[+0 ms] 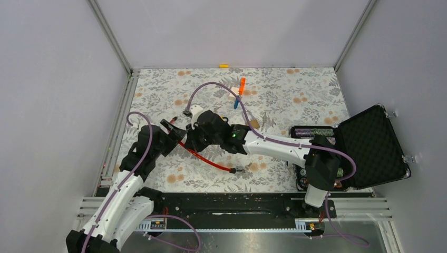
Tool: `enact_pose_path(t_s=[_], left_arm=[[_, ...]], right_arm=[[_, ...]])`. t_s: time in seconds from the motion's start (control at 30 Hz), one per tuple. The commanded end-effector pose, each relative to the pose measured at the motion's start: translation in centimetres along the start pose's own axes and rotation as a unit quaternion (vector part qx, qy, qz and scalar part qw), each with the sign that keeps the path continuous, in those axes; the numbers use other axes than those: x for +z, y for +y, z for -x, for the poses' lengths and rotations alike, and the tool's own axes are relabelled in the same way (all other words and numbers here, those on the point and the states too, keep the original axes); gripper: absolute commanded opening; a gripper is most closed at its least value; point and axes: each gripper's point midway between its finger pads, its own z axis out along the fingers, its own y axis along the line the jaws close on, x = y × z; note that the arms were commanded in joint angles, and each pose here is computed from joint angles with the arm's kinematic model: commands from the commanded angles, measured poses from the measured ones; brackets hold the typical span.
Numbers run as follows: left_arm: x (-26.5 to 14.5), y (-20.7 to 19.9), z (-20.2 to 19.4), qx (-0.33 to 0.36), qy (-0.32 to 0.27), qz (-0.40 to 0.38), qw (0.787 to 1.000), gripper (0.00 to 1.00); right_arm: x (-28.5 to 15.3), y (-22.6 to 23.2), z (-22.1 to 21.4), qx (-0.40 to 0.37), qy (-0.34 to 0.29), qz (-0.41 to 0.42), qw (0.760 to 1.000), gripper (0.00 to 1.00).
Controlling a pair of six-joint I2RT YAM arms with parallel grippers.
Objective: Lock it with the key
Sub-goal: Pick up the lock from the center of the board.
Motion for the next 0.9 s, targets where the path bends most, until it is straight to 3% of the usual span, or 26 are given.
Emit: enact_pose_path(t_s=[0.0, 0.13, 0.23, 0.33, 0.5, 0.67, 0.8, 0.87], left_arm=[[0.9, -3.0, -0.1, -0.052, 0.009, -0.072, 0.996, 0.69], [0.8, -4.0, 0.3, -0.044, 0.009, -0.093, 0.995, 0.39], [0.0, -5.5, 1.4, -0.018, -0.007, -0.115, 0.993, 0.02], [-1.2, -7.9, 2.6, 0.017, -0.018, -0.154, 0.988, 0.00], [-3.4, -11.7, 4.0, 0.074, -0.027, -0.220, 0.972, 0.00], [-5.9, -14.3, 4.9, 0.127, -0.042, -0.268, 0.954, 0.00], [-8.9, -17.3, 4.7, 0.187, -0.040, -0.345, 0.919, 0.00], [-10.6, -18.7, 4.2, 0.226, -0.035, -0.393, 0.891, 0.00]], right_arm=[[-2.2, 2.6, 4.7, 0.009, -0.078, 0.052, 0.996, 0.00], [-2.3, 2.5, 4.4, 0.014, -0.078, 0.054, 0.995, 0.00], [-2.7, 2.2, 4.3, 0.020, -0.079, 0.045, 0.996, 0.00], [-3.7, 1.4, 4.5, 0.029, -0.086, 0.024, 0.996, 0.03], [-7.8, 0.7, 5.5, 0.038, -0.123, 0.014, 0.992, 0.40], [-12.7, -1.0, 6.2, 0.066, -0.182, -0.019, 0.981, 0.62], [-16.5, -1.9, 8.0, 0.134, -0.239, -0.033, 0.961, 0.68], [-18.0, -2.2, 8.9, 0.176, -0.265, -0.037, 0.947, 0.73]])
